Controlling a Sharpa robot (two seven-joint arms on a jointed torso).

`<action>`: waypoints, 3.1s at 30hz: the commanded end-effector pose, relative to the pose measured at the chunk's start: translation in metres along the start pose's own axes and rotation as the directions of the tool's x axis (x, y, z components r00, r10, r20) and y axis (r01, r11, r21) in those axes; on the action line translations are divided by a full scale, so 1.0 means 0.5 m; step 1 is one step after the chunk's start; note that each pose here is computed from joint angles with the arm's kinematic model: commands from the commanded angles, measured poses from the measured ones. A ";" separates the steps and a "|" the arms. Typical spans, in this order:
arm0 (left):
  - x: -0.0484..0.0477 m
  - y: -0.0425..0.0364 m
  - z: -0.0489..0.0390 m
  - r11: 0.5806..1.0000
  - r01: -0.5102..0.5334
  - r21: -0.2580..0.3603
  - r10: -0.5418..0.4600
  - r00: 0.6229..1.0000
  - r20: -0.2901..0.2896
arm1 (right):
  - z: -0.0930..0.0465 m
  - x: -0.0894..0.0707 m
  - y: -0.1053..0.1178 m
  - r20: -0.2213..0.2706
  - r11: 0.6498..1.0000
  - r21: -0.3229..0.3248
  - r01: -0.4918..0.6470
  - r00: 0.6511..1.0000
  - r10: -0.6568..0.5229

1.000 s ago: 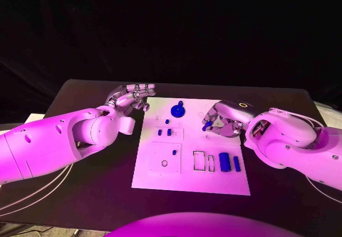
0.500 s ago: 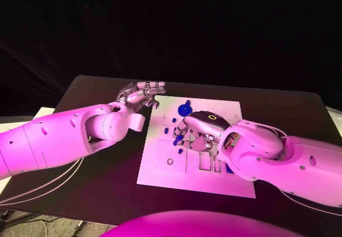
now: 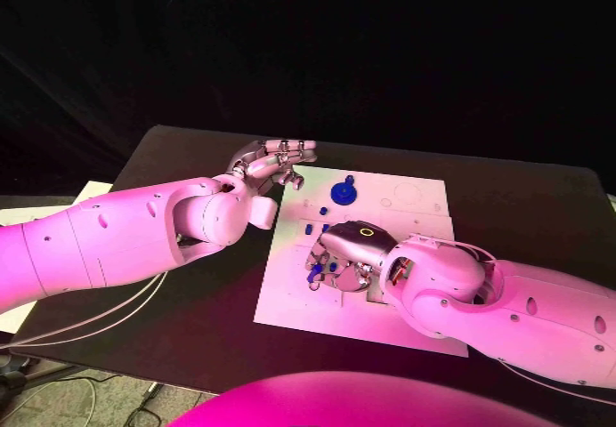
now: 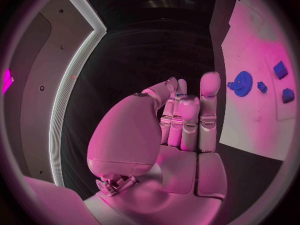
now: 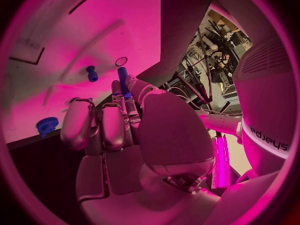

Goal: Assemble the parts on the task board

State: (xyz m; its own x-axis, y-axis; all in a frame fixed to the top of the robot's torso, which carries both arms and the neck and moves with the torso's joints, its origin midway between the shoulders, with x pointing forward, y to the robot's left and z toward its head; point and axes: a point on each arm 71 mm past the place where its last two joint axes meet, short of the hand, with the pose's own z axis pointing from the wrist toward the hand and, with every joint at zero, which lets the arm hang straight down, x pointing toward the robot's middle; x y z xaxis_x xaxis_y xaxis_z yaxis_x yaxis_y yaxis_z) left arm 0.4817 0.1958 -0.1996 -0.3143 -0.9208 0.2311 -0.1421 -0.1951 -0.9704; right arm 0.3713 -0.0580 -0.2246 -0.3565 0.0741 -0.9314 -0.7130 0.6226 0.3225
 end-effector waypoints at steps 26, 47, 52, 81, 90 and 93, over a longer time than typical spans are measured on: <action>0.002 -0.002 0.002 1.000 0.006 0.006 -0.006 1.000 -0.015 | 0.000 0.022 0.005 -0.096 0.998 -0.004 0.070 0.993 -0.070; 0.003 -0.001 0.001 1.000 0.009 -0.006 -0.009 1.000 -0.024 | -0.002 0.026 -0.005 -0.115 0.996 0.022 0.089 0.990 -0.086; 0.004 -0.001 0.000 1.000 0.009 -0.007 -0.010 1.000 -0.026 | 0.004 0.027 -0.002 -0.120 0.994 0.022 0.106 0.987 -0.102; -0.007 0.004 0.010 1.000 0.002 -0.021 -0.002 1.000 -0.009 | -0.052 -0.027 -0.030 0.088 1.000 0.007 0.013 0.996 -0.014; -0.011 0.007 0.012 1.000 0.001 -0.022 -0.001 1.000 -0.008 | -0.153 -0.103 -0.127 0.208 0.948 0.196 -0.250 0.956 0.209; -0.014 0.007 0.010 1.000 0.000 -0.022 0.000 1.000 -0.005 | -0.196 -0.113 -0.162 0.208 0.907 0.290 -0.305 0.945 0.252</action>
State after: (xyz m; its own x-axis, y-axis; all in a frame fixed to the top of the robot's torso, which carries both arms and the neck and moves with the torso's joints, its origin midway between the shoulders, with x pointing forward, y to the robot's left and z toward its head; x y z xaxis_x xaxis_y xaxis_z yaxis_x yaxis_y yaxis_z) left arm 0.4889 0.2016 -0.2057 -0.2996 -0.9276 0.2233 -0.1652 -0.1801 -0.9697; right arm 0.3895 -0.1814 -0.1787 -0.3150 0.2784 -0.9073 -0.4994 0.7643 0.4079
